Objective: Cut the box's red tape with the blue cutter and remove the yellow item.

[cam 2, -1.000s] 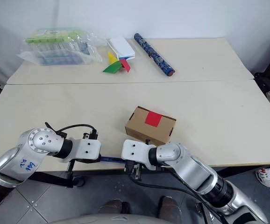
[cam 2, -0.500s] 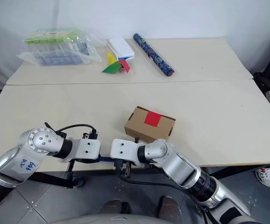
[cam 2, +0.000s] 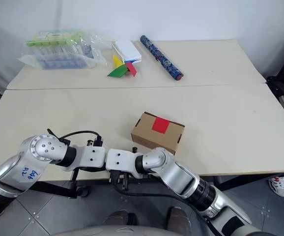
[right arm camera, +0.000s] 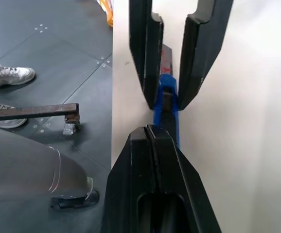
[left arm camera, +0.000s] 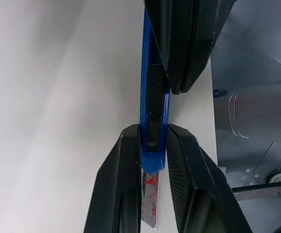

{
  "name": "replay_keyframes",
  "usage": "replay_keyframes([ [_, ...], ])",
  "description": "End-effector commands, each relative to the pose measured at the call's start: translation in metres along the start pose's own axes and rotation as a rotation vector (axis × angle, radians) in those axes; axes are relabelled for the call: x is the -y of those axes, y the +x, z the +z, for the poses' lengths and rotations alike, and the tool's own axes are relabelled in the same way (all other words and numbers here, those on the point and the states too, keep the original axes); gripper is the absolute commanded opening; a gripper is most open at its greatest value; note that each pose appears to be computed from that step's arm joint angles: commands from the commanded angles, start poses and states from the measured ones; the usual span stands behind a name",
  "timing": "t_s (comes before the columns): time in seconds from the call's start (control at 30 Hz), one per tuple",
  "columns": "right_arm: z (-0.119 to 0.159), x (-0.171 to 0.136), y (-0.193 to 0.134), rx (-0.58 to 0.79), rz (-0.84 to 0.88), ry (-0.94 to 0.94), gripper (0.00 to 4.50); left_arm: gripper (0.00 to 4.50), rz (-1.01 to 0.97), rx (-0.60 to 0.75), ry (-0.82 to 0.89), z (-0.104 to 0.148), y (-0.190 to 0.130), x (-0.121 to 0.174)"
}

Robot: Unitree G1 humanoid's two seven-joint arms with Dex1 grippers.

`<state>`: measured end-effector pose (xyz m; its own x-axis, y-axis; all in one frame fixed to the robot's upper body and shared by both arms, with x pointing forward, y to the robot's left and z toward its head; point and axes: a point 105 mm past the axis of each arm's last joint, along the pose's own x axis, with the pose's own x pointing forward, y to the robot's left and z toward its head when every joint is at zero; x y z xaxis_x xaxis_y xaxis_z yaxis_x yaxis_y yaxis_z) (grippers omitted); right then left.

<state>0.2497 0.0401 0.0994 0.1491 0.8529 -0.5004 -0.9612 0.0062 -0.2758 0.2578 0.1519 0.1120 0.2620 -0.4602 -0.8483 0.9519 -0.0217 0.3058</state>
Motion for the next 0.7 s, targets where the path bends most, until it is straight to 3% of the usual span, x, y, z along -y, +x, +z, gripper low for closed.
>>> replay_keyframes([
  [0.03,0.017,0.011,-0.023,0.060,-0.043,0.000,0.02,0.43,0.011,-0.049,-0.086,-0.021,0.013,0.000],
  [0.3,0.021,0.017,-0.083,0.073,-0.087,0.069,0.02,0.43,0.157,0.070,-0.104,-0.019,0.008,-0.023],
  [0.33,0.020,0.019,-0.092,0.062,-0.093,0.089,0.18,0.43,0.182,0.086,-0.107,-0.019,0.007,-0.027],
  [0.5,0.026,0.038,-0.129,0.053,-0.152,0.150,1.62,0.43,0.326,0.162,-0.116,-0.021,-0.007,-0.052],
  [0.7,0.058,0.071,-0.167,0.151,-0.255,0.199,3.64,0.43,0.556,0.265,-0.104,-0.023,-0.039,-0.088],
])
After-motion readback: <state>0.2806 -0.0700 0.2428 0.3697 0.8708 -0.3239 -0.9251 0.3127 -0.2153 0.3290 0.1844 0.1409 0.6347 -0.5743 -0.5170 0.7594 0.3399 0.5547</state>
